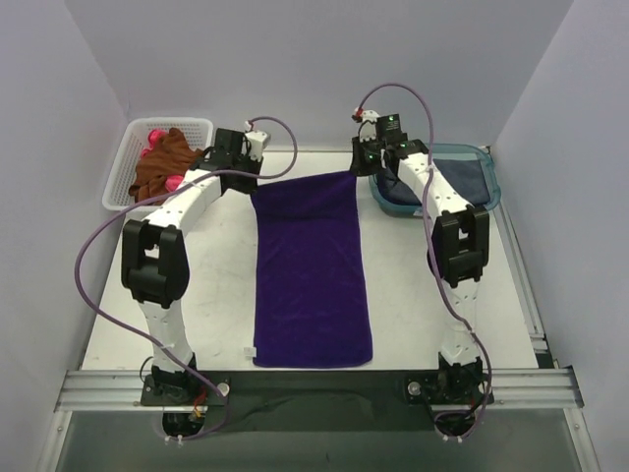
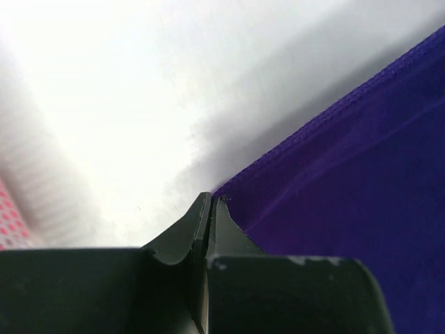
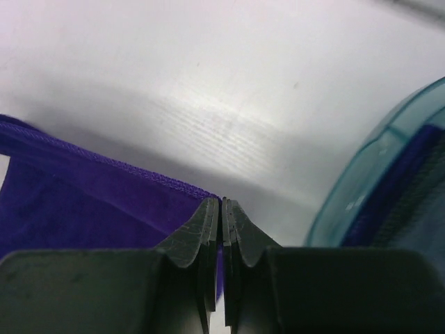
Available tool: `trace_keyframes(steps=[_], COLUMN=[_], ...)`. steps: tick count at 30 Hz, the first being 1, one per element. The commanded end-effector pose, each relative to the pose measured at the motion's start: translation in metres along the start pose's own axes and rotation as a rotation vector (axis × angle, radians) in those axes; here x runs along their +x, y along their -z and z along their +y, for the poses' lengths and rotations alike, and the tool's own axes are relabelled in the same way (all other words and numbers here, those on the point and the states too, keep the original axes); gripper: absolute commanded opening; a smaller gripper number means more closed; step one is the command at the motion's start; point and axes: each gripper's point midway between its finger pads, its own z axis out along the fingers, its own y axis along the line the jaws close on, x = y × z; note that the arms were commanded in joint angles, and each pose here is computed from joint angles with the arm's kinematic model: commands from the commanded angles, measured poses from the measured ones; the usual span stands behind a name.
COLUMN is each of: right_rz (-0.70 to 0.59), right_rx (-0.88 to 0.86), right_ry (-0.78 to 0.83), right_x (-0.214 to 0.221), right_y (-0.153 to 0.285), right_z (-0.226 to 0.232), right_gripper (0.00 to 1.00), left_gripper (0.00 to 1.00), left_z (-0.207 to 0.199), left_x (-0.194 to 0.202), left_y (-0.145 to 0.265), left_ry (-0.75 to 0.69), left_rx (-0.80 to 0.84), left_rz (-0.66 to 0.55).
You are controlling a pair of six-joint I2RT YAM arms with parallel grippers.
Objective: Fold and stack the towels
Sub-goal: Fold the towel
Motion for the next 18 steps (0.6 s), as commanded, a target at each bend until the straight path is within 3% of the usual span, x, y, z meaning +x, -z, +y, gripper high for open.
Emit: trace_keyframes(steps=[1,7,18], right_rz=[-0.172,-0.303,-0.478], right_rx=[0.12,0.214,0.251], right_ry=[0.141,0.271,0.468], right_x=[-0.064,-0.101,-0.113], right_y=[0.043,0.055,0.039], right_z=[-0.018,-0.035,-0.043], right_gripper=[0.0,0.0,0.0], left_gripper=[0.0,0.0,0.0], left_z=[0.025,0.044,0.065], left_x=[-0.081,-0.131,-0.147], left_y=[0.037,0.043,0.013], left_ry=[-0.008,-0.012,-0.033], left_rx=[-0.099,-0.165,-0.227], left_rz=[-0.239,-0.378,-0.419])
